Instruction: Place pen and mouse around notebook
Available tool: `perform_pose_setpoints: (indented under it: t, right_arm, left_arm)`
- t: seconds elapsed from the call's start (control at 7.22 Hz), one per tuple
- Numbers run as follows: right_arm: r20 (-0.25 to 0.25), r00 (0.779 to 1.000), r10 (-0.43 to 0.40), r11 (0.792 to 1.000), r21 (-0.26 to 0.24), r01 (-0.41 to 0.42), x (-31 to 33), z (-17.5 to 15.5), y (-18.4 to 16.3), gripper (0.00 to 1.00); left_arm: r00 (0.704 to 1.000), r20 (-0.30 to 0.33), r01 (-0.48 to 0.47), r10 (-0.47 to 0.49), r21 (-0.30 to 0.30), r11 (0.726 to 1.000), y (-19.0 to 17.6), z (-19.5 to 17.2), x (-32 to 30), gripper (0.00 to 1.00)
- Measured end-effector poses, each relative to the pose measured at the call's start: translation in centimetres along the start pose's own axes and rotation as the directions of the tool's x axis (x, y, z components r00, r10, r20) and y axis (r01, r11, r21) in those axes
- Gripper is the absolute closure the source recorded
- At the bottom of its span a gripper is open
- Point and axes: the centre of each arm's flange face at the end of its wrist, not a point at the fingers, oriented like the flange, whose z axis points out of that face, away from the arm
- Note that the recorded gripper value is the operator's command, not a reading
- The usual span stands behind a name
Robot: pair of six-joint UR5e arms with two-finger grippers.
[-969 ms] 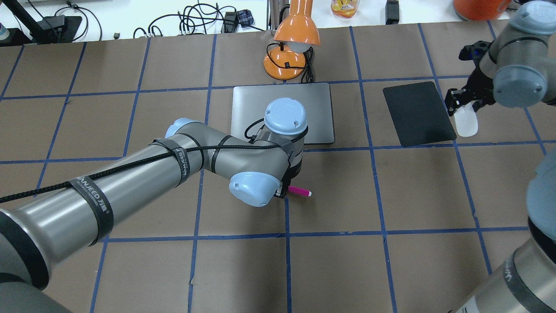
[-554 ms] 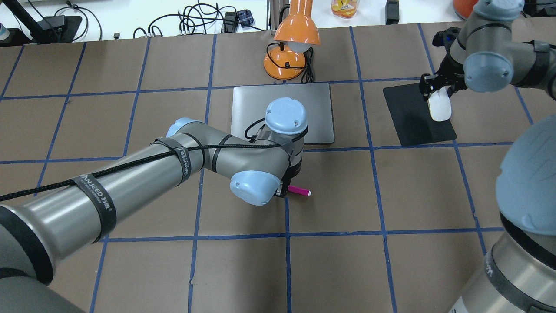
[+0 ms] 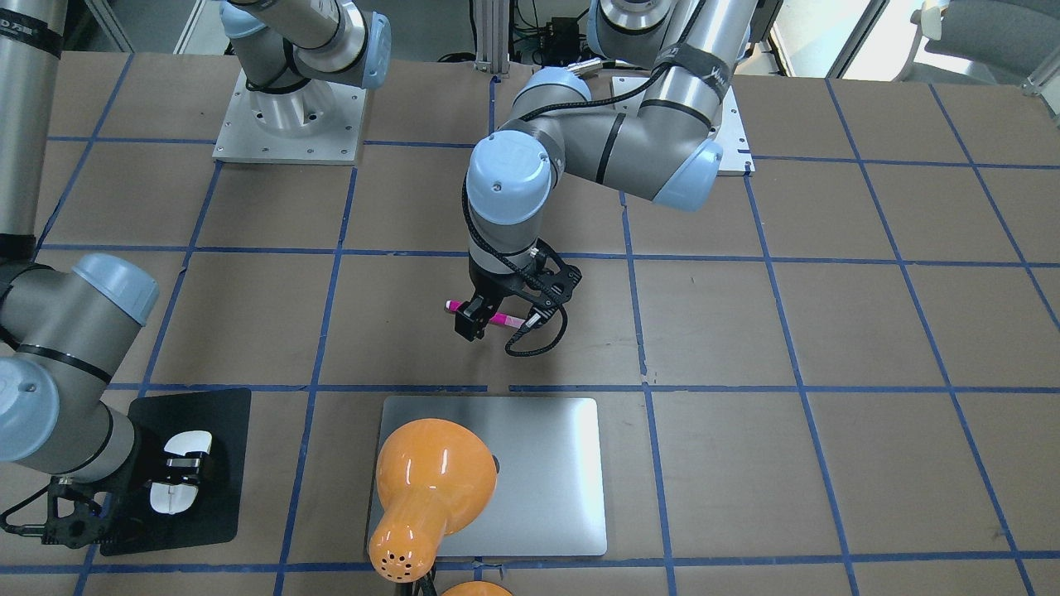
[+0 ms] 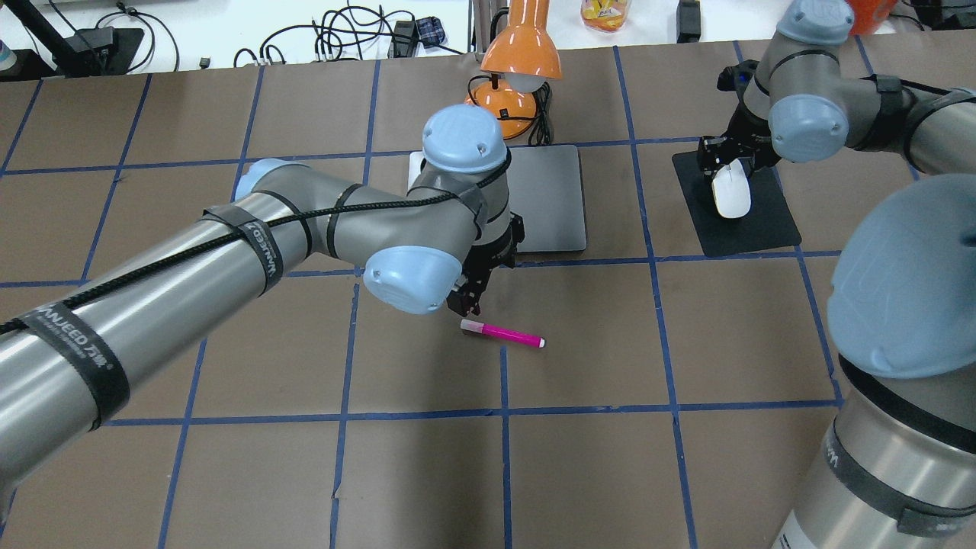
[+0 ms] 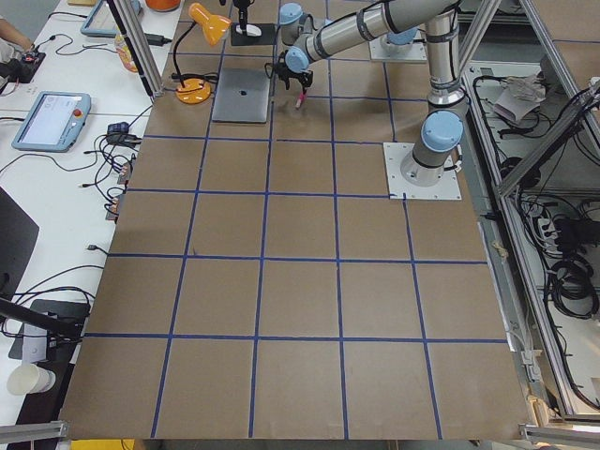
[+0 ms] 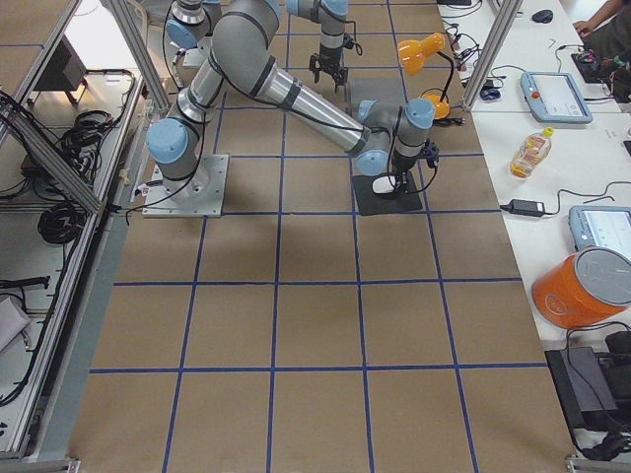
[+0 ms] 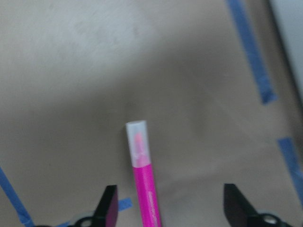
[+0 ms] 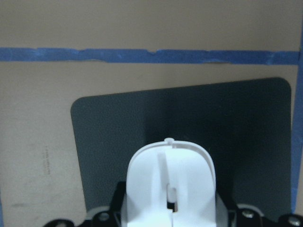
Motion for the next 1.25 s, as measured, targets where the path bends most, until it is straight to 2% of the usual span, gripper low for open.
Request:
perform_pose_setpoints:
  t: [0.14, 0.28, 0.42, 0.55, 0.69, 0.83, 0.97, 1.11, 1.25]
  right_arm:
    - [-0.005, 1.0, 0.001, 1.0, -0.005, -0.001, 0.2, 0.0, 0.1, 0.0]
    - [-0.017, 1.0, 0.003, 1.0, -0.013, -0.003, 0.5, -0.3, 0.3, 0.0]
    - [-0.026, 1.0, 0.005, 1.0, -0.021, -0.005, 0.6, -1.3, 0.6, 0.0]
    - [-0.031, 0.999, 0.009, 1.0, -0.025, -0.01, 0.5, -4.0, 1.2, 0.0]
    - [-0.032, 0.999, 0.016, 0.999, -0.032, -0.017, 0.1, -7.9, 2.6, 0.0]
    - [-0.031, 0.998, 0.046, 0.998, -0.04, -0.047, -0.8, -12.3, 4.7, 0.0]
    - [-0.032, 0.995, 0.1, 0.994, -0.048, -0.101, -2.1, -16.6, 7.3, 0.0]
    - [-0.035, 0.99, 0.139, 0.989, -0.05, -0.141, -4.1, -20.2, 10.1, 0.0]
    - [-0.038, 0.987, 0.157, 0.986, -0.049, -0.159, -6.6, -23.1, 12.9, 0.0]
  left_arm:
    - [0.983, -0.004, -0.182, 0.182, -0.013, 0.983, -1.2, -4.3, -0.5, 0.0]
    - [0.945, -0.008, -0.326, 0.326, -0.019, 0.945, -2.9, -8.4, -1.7, 0.0]
    - [0.909, -0.01, -0.418, 0.418, -0.024, 0.908, -4.8, -12.0, -3.6, 0.0]
    - [0.856, -0.016, -0.516, 0.516, -0.019, 0.856, -6.9, -15.3, -6.1, 0.0]
    - [0.773, -0.024, -0.634, 0.634, 0.002, 0.773, -8.7, -17.8, -8.4, 0.0]
    - [0.674, -0.027, -0.737, 0.738, 0.03, 0.675, -10.5, -19.6, -10.4, 0.0]
    - [0.611, -0.024, -0.79, 0.792, 0.055, 0.611, -11.7, -20.7, -11.9, 0.0]
    - [0.592, -0.022, -0.803, 0.806, 0.071, 0.592, -12.1, -21.4, -12.7, 0.0]
    - [0.593, -0.021, -0.802, 0.805, 0.08, 0.593, -12.2, -21.7, -13.1, 0.0]
